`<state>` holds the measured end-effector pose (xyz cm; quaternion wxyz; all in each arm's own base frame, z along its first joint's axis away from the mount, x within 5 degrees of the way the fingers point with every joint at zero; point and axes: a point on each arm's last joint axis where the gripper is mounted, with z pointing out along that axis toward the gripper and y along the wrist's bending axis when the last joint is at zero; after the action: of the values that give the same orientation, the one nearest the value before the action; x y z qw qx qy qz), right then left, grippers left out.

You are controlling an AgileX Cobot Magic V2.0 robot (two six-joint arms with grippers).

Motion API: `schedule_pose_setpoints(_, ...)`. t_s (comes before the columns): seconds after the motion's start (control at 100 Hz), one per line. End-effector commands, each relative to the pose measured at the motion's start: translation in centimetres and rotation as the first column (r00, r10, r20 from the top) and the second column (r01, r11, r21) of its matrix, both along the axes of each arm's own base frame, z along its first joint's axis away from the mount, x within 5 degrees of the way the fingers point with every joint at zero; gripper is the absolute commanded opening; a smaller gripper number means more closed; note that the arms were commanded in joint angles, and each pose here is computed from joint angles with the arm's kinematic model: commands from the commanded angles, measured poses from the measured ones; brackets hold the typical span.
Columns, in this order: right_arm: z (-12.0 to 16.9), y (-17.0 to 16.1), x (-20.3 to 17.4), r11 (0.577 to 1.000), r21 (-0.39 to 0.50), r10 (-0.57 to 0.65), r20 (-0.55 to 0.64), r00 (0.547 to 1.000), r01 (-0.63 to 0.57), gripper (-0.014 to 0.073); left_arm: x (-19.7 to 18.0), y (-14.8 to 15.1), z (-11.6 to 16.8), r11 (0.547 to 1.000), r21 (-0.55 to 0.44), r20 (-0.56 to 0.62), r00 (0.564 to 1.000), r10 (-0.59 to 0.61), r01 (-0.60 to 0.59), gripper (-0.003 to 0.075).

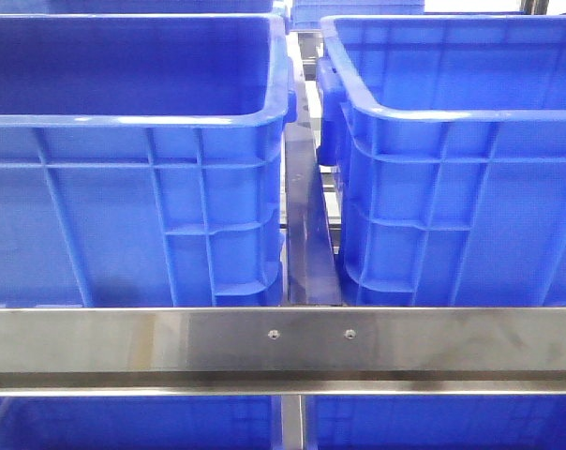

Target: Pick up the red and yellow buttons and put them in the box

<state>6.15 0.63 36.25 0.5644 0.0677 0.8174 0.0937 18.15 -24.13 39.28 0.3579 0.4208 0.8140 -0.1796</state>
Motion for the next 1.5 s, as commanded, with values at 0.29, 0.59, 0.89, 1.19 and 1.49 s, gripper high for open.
schedule_pose_setpoints(0.29,1.9,1.4,0.4,0.967,0.234,0.078,0.095,0.992,-0.098,0.0523,-0.6,0.5,2.5,0.995,-0.1,0.074,0.997,-0.003,0.01,-0.0019)
schedule_pose_setpoints(0.59,2.4,3.9,2.8,0.848,0.427,0.299,0.104,0.948,-0.314,0.0529,-0.6,0.5,2.5,0.995,-0.099,0.073,0.997,-0.003,0.01,-0.0019)
schedule_pose_setpoints(0.89,2.0,6.3,8.0,0.646,0.566,0.528,0.153,0.835,-0.512,0.0529,-0.6,0.5,2.5,0.995,-0.099,0.073,0.997,-0.003,0.01,-0.0019)
schedule_pose_setpoints(1.19,0.1,7.7,11.7,0.539,0.654,0.619,0.12,0.776,-0.531,0.0529,-0.6,0.5,2.5,0.995,-0.099,0.073,0.997,-0.003,0.01,-0.0019)
schedule_pose_setpoints(1.49,-0.8,9.5,13.0,0.474,0.684,0.671,0.126,0.731,-0.554,0.0529,-0.6,0.5,2.5,0.995,-0.099,0.073,0.997,-0.003,0.01,-0.0019)
